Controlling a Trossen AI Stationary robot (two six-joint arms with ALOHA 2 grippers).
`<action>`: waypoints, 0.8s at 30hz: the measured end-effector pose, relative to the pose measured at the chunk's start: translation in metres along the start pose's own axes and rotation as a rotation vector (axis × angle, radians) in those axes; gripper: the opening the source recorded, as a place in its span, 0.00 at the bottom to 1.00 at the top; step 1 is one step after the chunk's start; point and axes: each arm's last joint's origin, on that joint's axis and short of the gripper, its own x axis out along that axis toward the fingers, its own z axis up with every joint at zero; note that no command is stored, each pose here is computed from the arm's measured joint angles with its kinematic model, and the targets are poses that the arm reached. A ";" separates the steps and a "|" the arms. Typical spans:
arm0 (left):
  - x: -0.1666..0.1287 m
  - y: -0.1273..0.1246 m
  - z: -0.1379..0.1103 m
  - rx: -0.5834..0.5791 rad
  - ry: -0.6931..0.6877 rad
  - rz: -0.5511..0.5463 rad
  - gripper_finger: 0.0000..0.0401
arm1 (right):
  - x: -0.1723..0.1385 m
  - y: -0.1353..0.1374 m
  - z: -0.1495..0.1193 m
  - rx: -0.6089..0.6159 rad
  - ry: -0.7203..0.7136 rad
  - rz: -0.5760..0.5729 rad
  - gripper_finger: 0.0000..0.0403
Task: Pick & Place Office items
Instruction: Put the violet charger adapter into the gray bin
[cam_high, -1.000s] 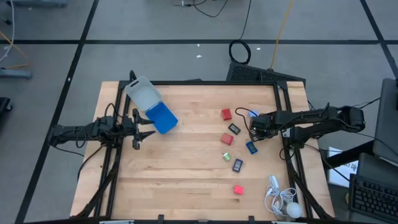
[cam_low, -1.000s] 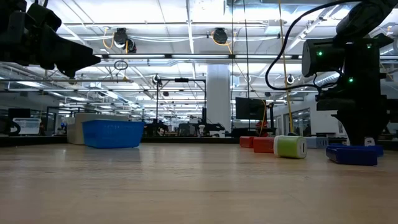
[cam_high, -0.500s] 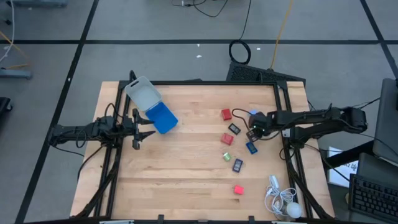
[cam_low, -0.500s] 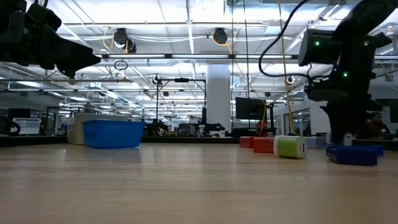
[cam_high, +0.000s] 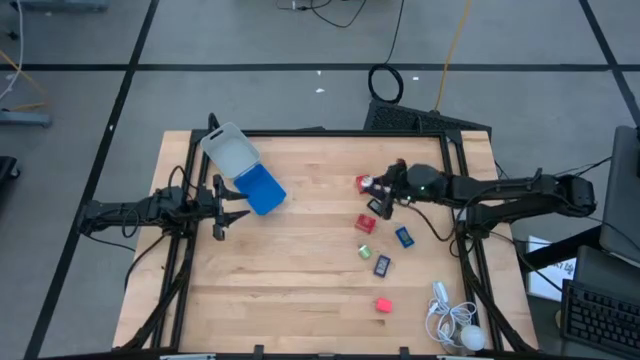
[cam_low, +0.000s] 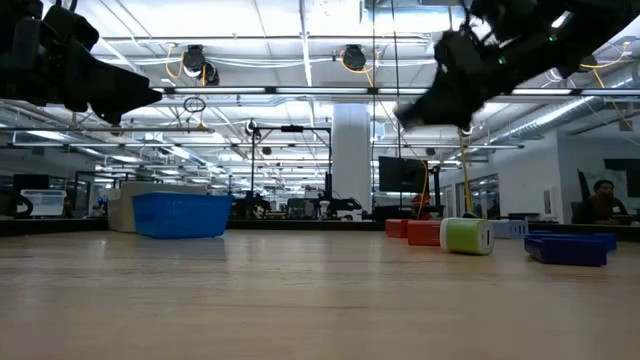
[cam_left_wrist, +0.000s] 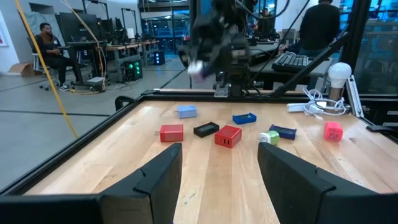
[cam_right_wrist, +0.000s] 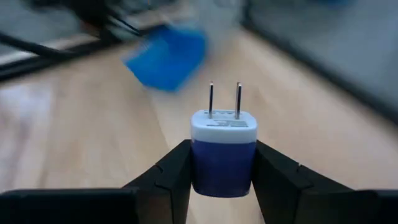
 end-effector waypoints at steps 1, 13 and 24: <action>0.000 0.000 0.000 0.000 0.000 0.000 0.53 | 0.001 0.002 0.005 -0.064 -0.056 0.053 0.33; 0.000 0.000 0.000 0.000 0.000 0.000 0.53 | -0.002 0.015 0.031 -0.262 -0.365 0.363 0.32; 0.000 0.000 0.000 0.000 0.000 0.000 0.53 | -0.003 0.022 0.027 -0.211 -0.307 0.498 0.32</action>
